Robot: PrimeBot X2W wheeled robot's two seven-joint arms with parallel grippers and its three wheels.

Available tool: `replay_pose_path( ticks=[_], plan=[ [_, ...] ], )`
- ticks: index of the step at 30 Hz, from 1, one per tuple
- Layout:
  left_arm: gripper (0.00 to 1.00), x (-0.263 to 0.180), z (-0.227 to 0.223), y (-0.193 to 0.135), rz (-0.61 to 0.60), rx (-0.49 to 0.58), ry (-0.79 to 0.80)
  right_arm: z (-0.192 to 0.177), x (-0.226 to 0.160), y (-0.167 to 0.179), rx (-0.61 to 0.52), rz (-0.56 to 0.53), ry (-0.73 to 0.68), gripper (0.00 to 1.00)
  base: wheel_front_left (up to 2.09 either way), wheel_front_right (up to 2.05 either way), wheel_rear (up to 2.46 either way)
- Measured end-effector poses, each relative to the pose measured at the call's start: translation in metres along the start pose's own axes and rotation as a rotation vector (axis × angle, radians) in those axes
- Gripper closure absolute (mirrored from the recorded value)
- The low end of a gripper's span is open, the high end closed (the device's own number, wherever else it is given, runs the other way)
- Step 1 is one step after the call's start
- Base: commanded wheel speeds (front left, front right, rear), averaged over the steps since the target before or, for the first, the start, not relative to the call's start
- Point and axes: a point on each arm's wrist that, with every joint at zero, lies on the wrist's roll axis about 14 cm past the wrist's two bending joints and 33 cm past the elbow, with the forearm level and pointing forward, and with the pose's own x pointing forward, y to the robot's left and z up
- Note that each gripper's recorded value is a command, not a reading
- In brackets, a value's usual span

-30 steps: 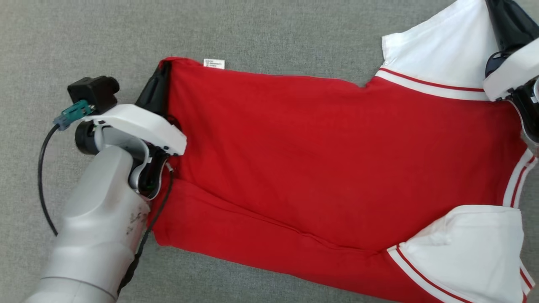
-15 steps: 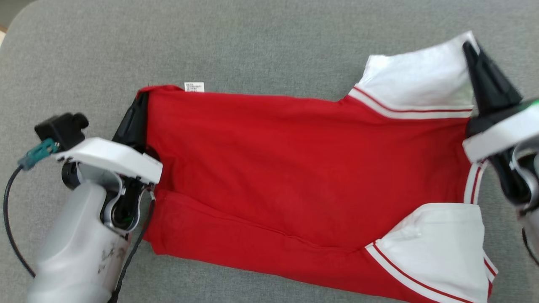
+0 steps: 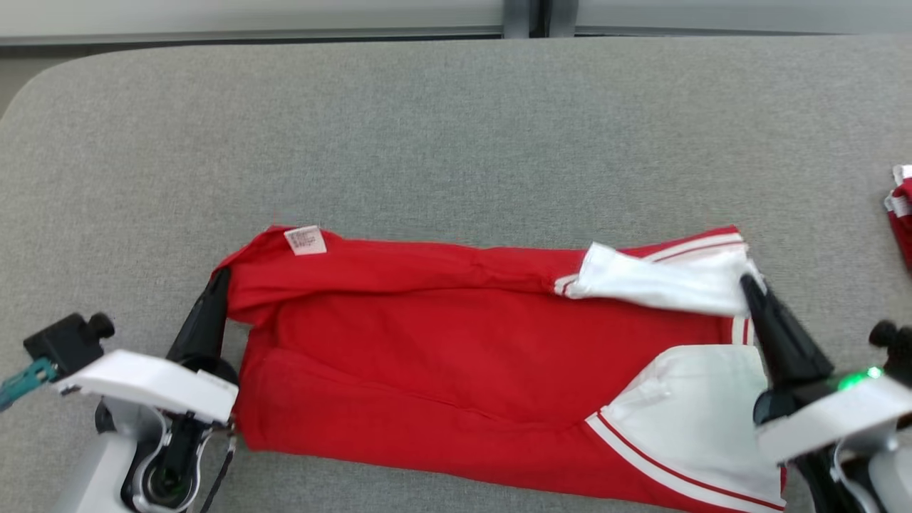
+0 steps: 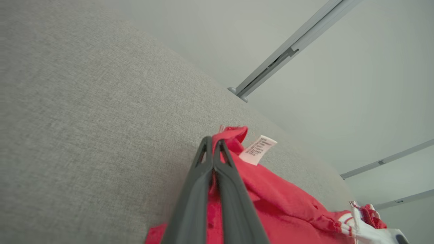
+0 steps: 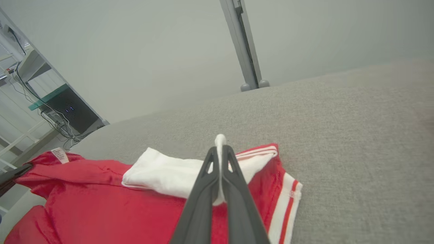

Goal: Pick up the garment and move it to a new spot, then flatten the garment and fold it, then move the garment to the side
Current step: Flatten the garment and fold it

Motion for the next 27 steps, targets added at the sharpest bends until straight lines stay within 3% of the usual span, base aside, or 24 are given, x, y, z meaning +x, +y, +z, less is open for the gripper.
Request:
replay_pose_path(
  ticks=[15,16,17,18,22,27],
  plan=[
    [1.0,-0.05,-0.026,0.01,0.083,-0.085,0.099,-0.038,-0.065,0.0,0.173,-0.149,0.068,1.0,0.0,0.0,0.0],
    [1.0,-0.052,-0.029,0.012,0.095,-0.083,0.108,-0.044,-0.067,-0.001,0.183,-0.161,0.086,0.73,0.0,0.0,0.0],
    [0.68,-0.054,-0.031,0.015,0.112,-0.077,0.113,-0.05,-0.07,-0.003,0.186,-0.173,0.108,0.3,0.0,0.0,0.0],
    [0.0,-0.054,-0.03,0.019,0.131,-0.055,0.098,-0.055,-0.072,-0.005,0.181,-0.183,0.123,0.0,0.0,0.0,0.0],
    [0.0,-0.056,-0.031,0.028,0.183,0.042,0.046,-0.048,-0.071,-0.001,0.142,-0.186,0.081,0.0,0.0,0.0,0.0],
    [0.0,-0.054,-0.012,0.021,0.19,0.25,-0.086,0.001,-0.064,-0.003,-0.009,-0.19,-0.101,0.0,0.0,0.0,0.0]
  ],
)
